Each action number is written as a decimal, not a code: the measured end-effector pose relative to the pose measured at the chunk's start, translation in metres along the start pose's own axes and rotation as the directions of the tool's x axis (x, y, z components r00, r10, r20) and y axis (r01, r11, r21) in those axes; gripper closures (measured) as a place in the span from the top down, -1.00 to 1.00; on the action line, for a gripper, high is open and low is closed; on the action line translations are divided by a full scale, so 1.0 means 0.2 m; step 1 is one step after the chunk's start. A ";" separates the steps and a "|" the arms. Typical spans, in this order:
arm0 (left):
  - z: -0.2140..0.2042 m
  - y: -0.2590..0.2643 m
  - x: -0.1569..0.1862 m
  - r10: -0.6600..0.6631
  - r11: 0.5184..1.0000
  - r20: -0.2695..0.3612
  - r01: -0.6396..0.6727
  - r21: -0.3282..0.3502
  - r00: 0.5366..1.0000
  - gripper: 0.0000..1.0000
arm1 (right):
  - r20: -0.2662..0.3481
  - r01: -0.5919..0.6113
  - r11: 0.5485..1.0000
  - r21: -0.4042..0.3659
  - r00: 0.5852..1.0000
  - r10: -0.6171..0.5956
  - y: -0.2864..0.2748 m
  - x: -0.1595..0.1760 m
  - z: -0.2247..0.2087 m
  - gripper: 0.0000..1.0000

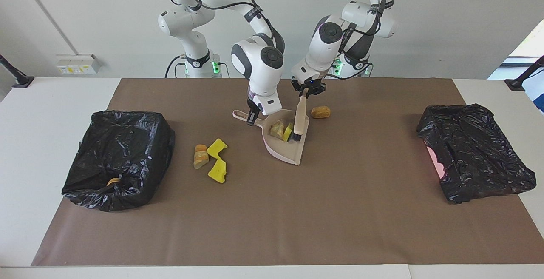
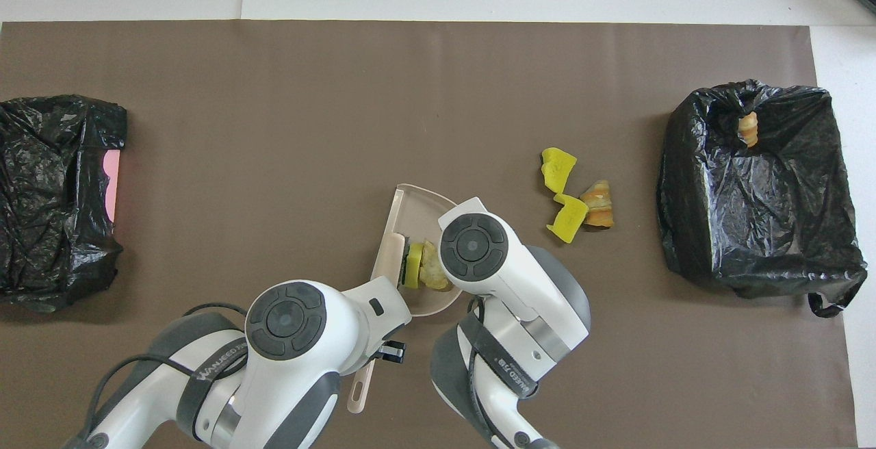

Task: Sweep and dump trash in bin
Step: 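Sweep the cookie and sponge pieces into the dustpan with the left gripper, then carry the dustpan to the bag nearest the right gripper and tip it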

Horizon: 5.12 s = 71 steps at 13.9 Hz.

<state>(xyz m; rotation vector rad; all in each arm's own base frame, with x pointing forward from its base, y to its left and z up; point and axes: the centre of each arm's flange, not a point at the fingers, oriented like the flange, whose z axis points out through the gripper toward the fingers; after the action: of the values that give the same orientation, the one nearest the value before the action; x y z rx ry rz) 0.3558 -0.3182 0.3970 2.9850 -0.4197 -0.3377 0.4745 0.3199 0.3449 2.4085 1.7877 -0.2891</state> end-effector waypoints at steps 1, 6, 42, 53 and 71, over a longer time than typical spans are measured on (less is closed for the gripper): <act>-0.05 -0.01 -0.01 -0.006 1.000 0.041 0.005 0.006 0.999 -0.49 | 0.000 0.000 1.000 0.000 1.000 0.000 0.00 0.00 0.00 -0.35; -0.26 -0.16 -0.12 -0.136 0.991 0.119 0.134 0.020 0.983 -0.49 | 0.000 0.000 1.000 0.000 1.000 0.000 0.00 0.00 0.00 -0.35; 0.24 0.18 0.08 -0.368 0.920 0.037 0.369 -0.131 0.929 -0.49 | -0.010 0.197 0.980 -0.017 0.980 -0.197 0.07 -0.04 0.01 -0.35; 0.15 -0.09 0.10 -0.273 0.954 0.023 0.268 0.133 0.962 -0.49 | -0.012 0.141 0.990 -0.017 0.990 -0.141 0.09 -0.06 0.01 -0.35; 0.47 0.53 -0.58 -0.297 0.948 0.009 0.294 0.122 0.955 -0.49 | 0.034 -0.103 0.995 -0.003 0.994 0.103 1.15 -1.83 -0.43 -0.35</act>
<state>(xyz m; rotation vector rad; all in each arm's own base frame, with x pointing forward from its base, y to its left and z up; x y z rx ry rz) 0.1978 -0.3939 0.3436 3.1653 0.0108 -0.3923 0.5984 -0.0703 0.5091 2.4690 1.6430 -0.3162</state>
